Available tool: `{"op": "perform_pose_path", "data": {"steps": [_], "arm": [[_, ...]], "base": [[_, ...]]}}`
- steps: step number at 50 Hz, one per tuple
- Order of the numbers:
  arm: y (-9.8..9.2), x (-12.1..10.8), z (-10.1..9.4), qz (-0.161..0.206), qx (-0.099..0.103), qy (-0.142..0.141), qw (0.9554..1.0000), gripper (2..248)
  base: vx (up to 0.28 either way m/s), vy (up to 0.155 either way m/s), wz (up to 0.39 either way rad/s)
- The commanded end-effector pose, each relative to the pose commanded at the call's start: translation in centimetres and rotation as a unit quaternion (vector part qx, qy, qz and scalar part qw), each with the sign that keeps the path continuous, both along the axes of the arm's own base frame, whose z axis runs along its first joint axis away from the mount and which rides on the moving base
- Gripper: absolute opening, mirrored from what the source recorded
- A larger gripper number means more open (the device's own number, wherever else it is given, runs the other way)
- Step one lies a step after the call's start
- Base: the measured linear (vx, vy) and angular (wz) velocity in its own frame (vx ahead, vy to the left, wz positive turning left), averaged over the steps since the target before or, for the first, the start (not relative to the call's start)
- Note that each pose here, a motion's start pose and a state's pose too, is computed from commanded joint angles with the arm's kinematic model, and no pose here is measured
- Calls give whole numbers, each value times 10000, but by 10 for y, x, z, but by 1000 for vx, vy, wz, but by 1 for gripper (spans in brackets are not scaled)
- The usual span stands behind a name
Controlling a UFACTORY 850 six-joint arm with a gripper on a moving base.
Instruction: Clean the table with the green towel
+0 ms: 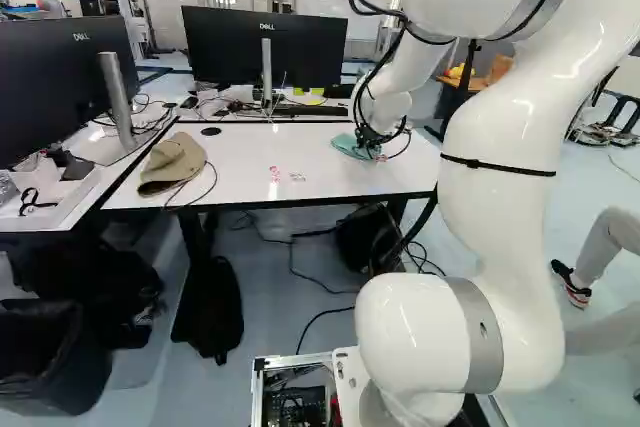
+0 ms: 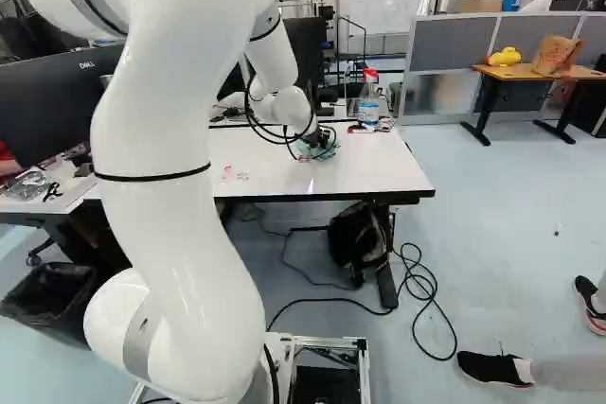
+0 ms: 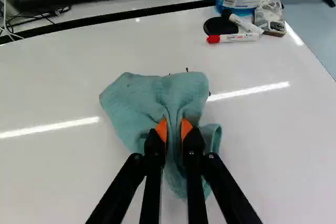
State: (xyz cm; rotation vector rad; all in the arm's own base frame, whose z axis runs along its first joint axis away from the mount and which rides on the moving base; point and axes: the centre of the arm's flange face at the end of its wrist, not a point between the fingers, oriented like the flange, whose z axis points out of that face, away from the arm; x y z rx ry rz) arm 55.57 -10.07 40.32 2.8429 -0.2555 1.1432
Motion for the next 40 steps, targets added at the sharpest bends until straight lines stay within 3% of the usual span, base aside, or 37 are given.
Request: {"op": "perform_pose_path", "data": {"steps": [21,40], "arm": [[-1,-1,-2,-12,34,188,9998,50],[-23,23,-5,-161,21,104,9998,50]], "base": [[0,0,0],[0,0,0]]}}
